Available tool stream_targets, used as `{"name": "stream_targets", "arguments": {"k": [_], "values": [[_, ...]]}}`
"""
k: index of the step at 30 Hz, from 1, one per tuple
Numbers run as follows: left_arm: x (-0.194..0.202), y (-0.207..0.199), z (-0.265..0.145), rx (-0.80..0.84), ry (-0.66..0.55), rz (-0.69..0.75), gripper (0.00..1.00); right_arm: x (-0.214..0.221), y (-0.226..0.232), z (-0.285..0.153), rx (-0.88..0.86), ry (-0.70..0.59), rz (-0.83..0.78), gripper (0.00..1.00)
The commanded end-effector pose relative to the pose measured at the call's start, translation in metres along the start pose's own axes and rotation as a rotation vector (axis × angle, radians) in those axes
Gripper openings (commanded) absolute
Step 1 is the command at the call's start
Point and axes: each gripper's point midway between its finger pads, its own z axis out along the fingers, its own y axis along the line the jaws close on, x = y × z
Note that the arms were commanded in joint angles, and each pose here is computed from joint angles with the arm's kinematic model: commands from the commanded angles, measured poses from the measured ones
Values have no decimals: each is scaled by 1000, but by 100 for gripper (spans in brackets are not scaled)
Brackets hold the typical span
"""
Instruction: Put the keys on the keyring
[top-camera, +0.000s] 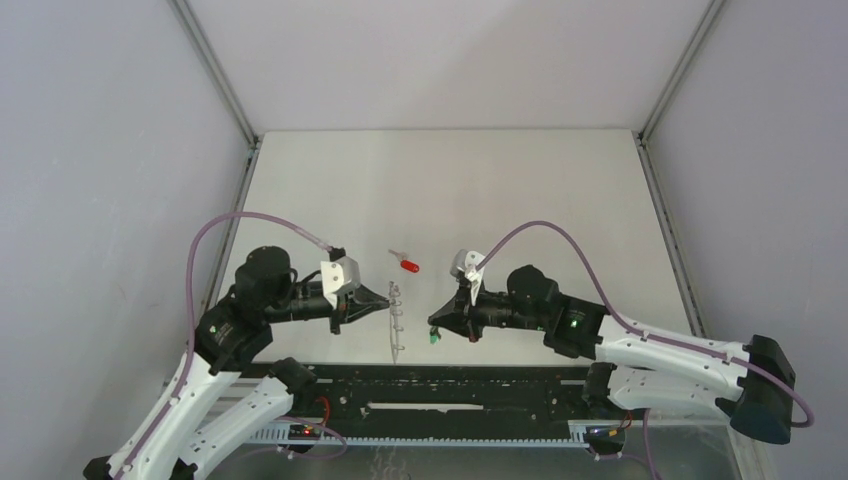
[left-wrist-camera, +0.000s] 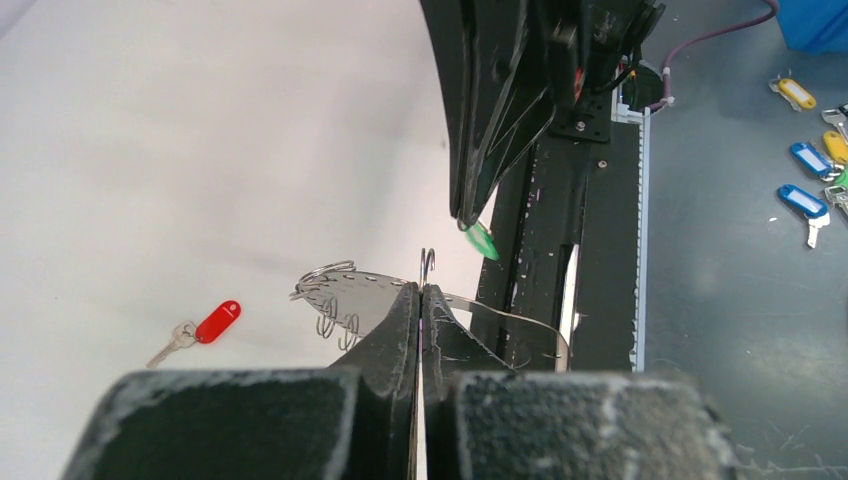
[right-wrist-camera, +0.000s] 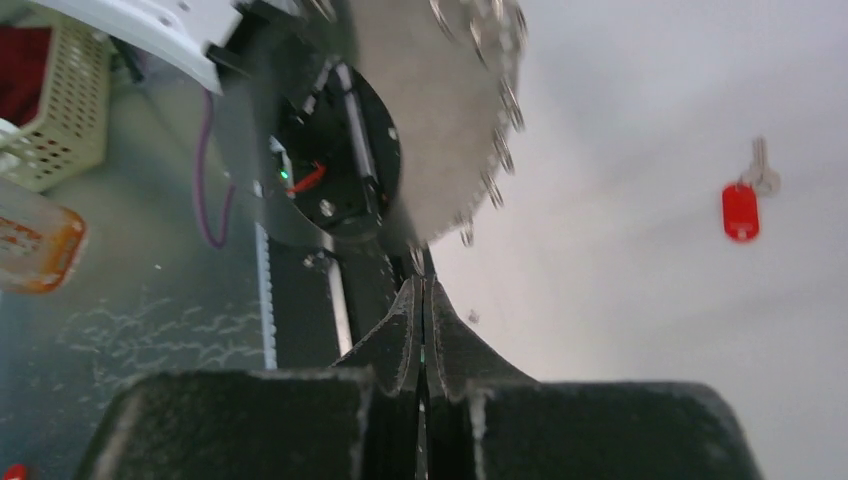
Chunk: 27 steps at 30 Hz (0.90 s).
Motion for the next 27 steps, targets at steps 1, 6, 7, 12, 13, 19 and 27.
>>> {"name": "stream_targets", "arguments": {"k": [1, 6, 7, 12, 13, 19, 27], "values": [[-2, 6, 3, -16, -22, 31, 0, -47, 27, -5, -91, -79, -28, 0], [-5, 6, 1, -23, -32, 39, 0, -21, -20, 0, 144, 17, 7, 0], [-5, 6, 1, -26, -34, 41, 0, -8, -32, 2, 194, 58, 24, 0], [-7, 5, -1, -30, -44, 46, 0, 45, -94, 12, 483, 182, 89, 0], [-9, 5, -1, -31, -48, 48, 0, 55, -103, 13, 528, 193, 93, 0], [-16, 5, -4, -36, -64, 56, 0, 89, -133, 24, 673, 227, 84, 0], [-18, 3, -5, -34, -72, 56, 0, 125, -139, 34, 712, 286, 104, 0]]}}
